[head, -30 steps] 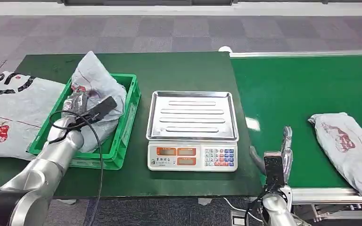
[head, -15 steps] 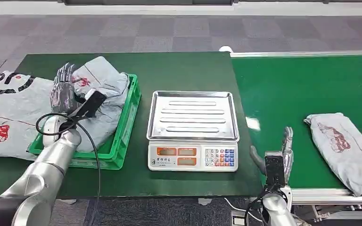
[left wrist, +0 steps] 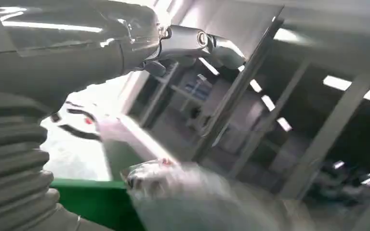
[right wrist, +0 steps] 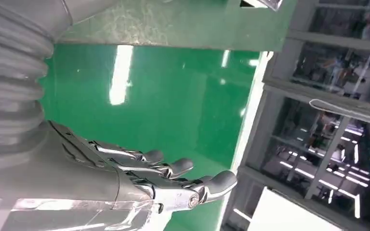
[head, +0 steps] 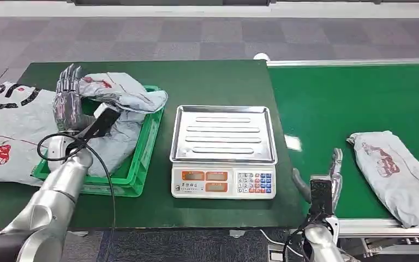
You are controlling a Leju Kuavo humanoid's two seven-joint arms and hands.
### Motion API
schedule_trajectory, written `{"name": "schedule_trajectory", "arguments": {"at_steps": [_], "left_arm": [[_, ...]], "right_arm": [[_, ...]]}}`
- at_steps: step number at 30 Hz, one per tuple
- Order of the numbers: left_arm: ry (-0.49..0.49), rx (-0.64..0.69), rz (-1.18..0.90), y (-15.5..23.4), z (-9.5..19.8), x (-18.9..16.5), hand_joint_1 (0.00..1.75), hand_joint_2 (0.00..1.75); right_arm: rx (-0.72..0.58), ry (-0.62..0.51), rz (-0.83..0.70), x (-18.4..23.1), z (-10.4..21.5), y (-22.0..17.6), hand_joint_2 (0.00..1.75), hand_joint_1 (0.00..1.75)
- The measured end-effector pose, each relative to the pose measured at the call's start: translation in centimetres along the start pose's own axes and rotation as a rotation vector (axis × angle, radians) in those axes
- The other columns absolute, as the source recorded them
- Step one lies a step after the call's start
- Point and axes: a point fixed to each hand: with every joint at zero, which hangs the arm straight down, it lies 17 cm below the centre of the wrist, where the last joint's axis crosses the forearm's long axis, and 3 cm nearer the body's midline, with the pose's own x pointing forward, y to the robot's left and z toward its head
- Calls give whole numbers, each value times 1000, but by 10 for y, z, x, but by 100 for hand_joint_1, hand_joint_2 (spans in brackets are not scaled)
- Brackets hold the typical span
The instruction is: Moved the parcel from conveyor to table for the left to box.
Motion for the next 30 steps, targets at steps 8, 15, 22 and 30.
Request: {"name": "schedule_trajectory", "arguments": {"at_steps": [8, 15, 22, 30], "left_arm": [[-98, 211, 8, 60, -10, 17, 0, 0], [-53, 701, 139, 215, 10, 26, 0, 175], [-64, 947, 247, 291, 45, 39, 0, 175], [-44, 995, 390, 296, 64, 34, 0, 175]], "right_arm": [[-51, 18, -4, -4, -6, -12, 175, 0], [-62, 28, -6, -8, -5, -16, 175, 0], [-45, 29, -9, -9, -1, -13, 175, 0], [-30, 26, -11, -8, 0, -9, 175, 0]]}}
